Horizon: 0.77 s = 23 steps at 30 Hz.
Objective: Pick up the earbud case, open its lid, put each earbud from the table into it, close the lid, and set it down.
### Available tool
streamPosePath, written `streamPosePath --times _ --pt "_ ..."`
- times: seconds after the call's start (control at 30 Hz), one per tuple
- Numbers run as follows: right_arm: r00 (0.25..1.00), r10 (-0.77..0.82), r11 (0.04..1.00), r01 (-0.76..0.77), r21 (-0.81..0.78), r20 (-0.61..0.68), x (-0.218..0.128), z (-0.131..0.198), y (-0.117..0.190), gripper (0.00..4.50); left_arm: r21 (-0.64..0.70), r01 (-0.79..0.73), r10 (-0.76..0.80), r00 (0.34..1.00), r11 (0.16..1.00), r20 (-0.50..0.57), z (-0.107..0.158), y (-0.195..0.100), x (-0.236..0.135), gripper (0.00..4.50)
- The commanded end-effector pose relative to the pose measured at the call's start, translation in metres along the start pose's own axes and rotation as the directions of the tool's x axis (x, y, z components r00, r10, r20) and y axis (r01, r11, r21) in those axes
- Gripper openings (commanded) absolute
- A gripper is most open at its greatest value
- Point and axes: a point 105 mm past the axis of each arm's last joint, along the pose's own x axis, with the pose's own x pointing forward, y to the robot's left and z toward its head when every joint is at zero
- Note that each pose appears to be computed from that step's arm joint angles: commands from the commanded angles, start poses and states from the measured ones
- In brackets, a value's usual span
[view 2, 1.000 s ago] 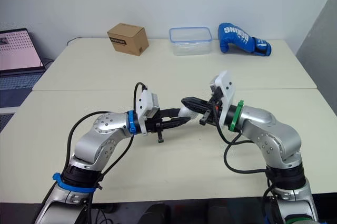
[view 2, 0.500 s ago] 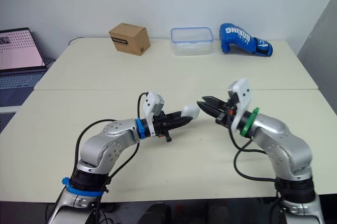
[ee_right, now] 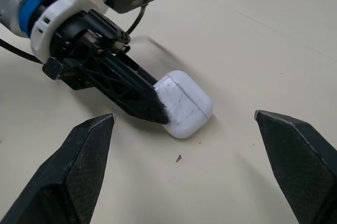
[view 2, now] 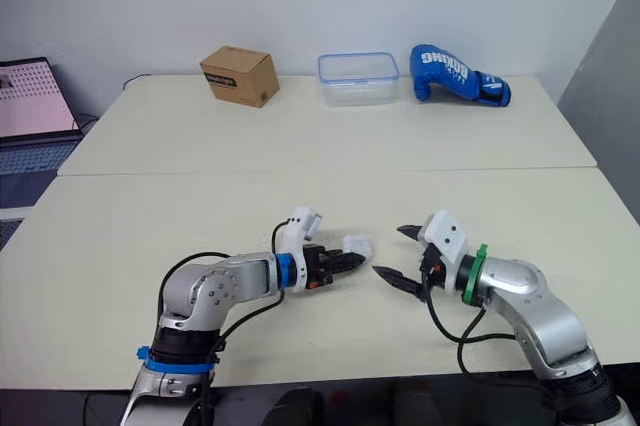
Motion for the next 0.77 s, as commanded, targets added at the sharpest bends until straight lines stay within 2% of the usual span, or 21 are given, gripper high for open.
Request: streamPosePath --times 0.03,0.1,0.2,0.23,0.3,0.37,0.47,0.57,0.7,0.77 --pt "0.999 0.012 0.999 -0.010 -0.047 0.041 0.001 0.010 -0.003 4.50 0.025 -0.056 0.056 0.998 0.998 0.001 0.001 0.010 -0.020 2.99" --pt "0.999 0.013 0.999 -0.010 -0.054 0.046 0.002 0.011 -0.004 4.50 0.047 -0.098 0.098 0.995 0.994 -0.008 -0.001 0.020 -0.039 3.60" --pt "0.999 0.008 0.998 -0.004 -0.062 0.053 0.000 0.012 -0.008 4.50 0.170 -0.216 0.225 0.974 0.961 -0.035 -0.005 0.045 -0.086 4.48" --pt "0.999 0.007 0.998 -0.003 -0.064 0.054 0.001 0.012 -0.008 4.50 0.191 -0.236 0.248 0.968 0.953 -0.039 -0.005 0.050 -0.095 4.48" --pt "0.999 -0.029 0.997 0.031 -0.067 0.040 -0.002 0.009 -0.015 4.50 0.450 -0.290 0.284 0.955 0.845 0.082 0.016 0.059 -0.122 4.48" --pt "0.997 -0.078 0.994 0.079 -0.072 0.014 -0.005 0.005 -0.023 4.50 0.608 -0.301 0.273 0.952 0.735 0.142 0.028 0.060 -0.141 4.48" --pt "0.971 -0.237 0.968 0.235 -0.088 -0.016 -0.012 -0.002 -0.047 4.50 0.634 -0.437 0.325 0.899 0.638 0.293 0.054 0.077 -0.170 4.48" --pt "0.959 -0.282 0.957 0.280 -0.071 -0.021 -0.016 -0.005 -0.052 4.50 0.603 -0.525 0.329 0.850 0.601 0.412 0.070 0.082 -0.179 4.48" --pt "0.951 -0.307 0.950 0.305 -0.071 -0.021 -0.022 -0.006 -0.062 4.50 0.567 -0.553 0.307 0.825 0.611 0.475 0.079 0.081 -0.168 4.48" --pt "0.950 -0.310 0.948 0.308 -0.073 -0.021 -0.024 -0.005 -0.065 4.50 0.548 -0.516 0.279 0.843 0.659 0.459 0.076 0.078 -0.158 4.48"
